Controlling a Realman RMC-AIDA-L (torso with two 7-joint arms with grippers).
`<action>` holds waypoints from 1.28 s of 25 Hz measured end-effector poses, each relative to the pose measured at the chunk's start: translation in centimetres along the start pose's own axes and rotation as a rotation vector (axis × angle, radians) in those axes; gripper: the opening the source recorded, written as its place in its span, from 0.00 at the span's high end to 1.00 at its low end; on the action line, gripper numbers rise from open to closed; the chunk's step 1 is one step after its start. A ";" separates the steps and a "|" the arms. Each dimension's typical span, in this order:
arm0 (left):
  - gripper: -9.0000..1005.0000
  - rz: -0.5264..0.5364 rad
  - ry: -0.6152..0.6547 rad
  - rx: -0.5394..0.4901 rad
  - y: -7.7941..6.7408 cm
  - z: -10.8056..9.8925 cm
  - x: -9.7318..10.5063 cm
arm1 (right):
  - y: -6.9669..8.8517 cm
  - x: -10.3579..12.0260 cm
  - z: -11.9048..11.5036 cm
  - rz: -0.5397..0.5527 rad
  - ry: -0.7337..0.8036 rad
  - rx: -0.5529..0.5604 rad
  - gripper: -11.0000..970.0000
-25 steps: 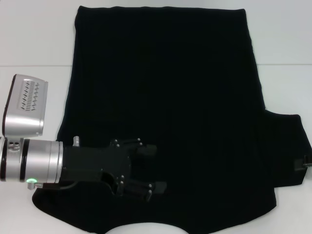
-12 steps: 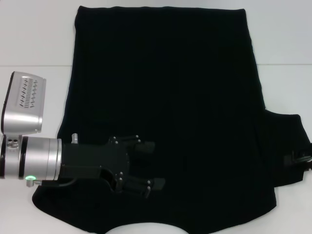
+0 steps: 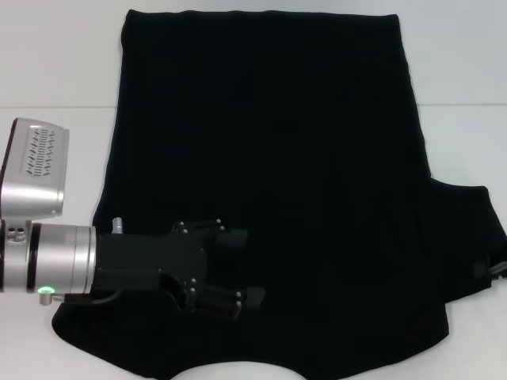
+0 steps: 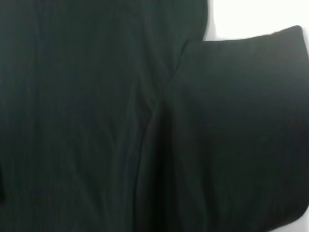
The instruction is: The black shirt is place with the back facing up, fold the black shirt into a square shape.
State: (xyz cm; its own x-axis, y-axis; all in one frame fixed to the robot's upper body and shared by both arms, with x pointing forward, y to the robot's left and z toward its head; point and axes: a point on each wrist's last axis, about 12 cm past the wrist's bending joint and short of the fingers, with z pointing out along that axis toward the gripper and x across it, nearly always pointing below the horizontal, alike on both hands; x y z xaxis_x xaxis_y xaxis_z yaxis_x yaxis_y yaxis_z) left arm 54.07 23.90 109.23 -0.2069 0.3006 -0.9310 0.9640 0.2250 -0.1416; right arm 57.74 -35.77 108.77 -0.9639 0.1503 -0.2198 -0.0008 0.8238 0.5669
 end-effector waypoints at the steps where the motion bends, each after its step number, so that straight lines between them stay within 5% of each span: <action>1: 0.05 -0.001 0.000 0.000 0.0 0.0 0.0 | -0.1 0.0 0.0 0.000 -0.002 0.002 0.73; 5: 0.05 -0.007 -0.001 0.000 0.0 0.0 0.0 | -0.3 0.1 0.0 -0.013 -0.011 0.008 0.92; 20: 0.05 -0.055 -0.010 0.001 -0.1 0.2 0.0 | -2.8 -0.4 -3.1 -0.069 -0.155 0.052 0.98; 32: 0.05 -0.073 -0.014 0.004 -0.2 0.3 0.1 | -0.7 -2.2 -2.8 -0.181 -0.181 0.016 0.97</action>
State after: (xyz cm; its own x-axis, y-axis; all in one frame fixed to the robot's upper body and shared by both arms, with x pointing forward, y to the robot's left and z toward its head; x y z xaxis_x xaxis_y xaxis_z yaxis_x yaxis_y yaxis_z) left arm 53.90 23.58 109.08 -0.2744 0.2705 -0.9228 0.9472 0.2418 -0.2107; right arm 59.15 -38.18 111.07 -0.8849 0.0939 -0.4562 -0.1636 0.8544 0.4932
